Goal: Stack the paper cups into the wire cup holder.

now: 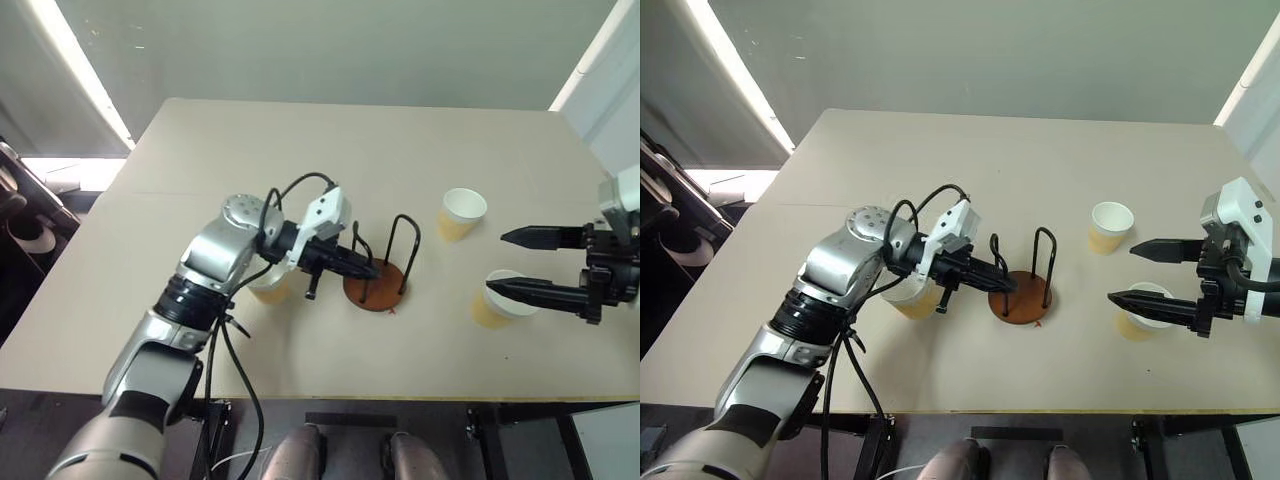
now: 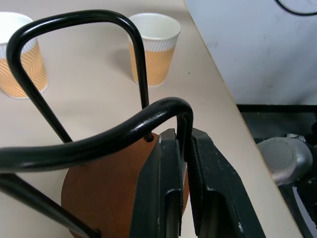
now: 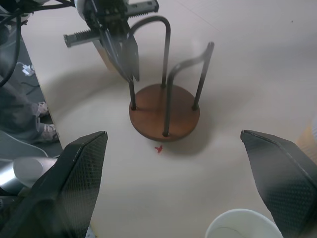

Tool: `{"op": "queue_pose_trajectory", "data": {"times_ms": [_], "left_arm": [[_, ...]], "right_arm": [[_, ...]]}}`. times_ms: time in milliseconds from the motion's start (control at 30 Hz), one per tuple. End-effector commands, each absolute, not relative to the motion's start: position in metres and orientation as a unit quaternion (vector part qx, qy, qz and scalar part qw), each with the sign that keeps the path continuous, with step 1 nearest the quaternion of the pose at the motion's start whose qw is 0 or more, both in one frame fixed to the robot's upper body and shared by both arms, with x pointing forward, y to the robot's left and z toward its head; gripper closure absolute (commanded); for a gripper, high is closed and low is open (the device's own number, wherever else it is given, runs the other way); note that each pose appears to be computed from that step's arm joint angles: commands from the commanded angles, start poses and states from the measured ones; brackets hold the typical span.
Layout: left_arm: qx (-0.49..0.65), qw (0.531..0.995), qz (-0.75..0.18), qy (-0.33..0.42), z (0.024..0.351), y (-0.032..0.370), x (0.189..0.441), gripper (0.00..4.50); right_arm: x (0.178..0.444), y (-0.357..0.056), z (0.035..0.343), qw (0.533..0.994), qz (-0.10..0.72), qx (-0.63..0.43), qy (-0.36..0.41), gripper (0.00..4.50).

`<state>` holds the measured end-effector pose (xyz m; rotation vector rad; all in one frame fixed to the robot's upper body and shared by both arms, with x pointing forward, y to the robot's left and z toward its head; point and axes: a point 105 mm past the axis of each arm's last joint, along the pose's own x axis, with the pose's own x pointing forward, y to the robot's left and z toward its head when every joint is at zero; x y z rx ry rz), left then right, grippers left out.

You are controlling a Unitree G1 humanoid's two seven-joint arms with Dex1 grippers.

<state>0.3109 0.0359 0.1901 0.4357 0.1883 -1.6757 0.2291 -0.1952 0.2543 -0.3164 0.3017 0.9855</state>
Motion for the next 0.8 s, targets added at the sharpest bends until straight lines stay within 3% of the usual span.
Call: {"op": "queue_pose_trajectory", "data": {"times_ms": [33,367,500,800], "left_arm": [[0.223,0.628,-0.743,0.060,0.196,0.031,0.309,4.48],[0.291,0.601,-0.742,0.060,0.168,0.030,0.311,4.48],[0.292,0.610,-0.734,0.059,0.162,0.025,0.314,3.35],[0.294,0.609,-0.734,0.064,0.166,0.032,0.310,0.02]], "right_arm": [[0.227,-0.193,0.264,0.858,0.468,-0.171,0.125,0.00],[0.227,-0.191,0.263,0.859,0.467,-0.171,0.123,0.00],[0.227,-0.191,0.262,0.858,0.468,-0.172,0.124,0.00],[0.228,-0.191,0.261,0.856,0.469,-0.174,0.130,0.00]]}}
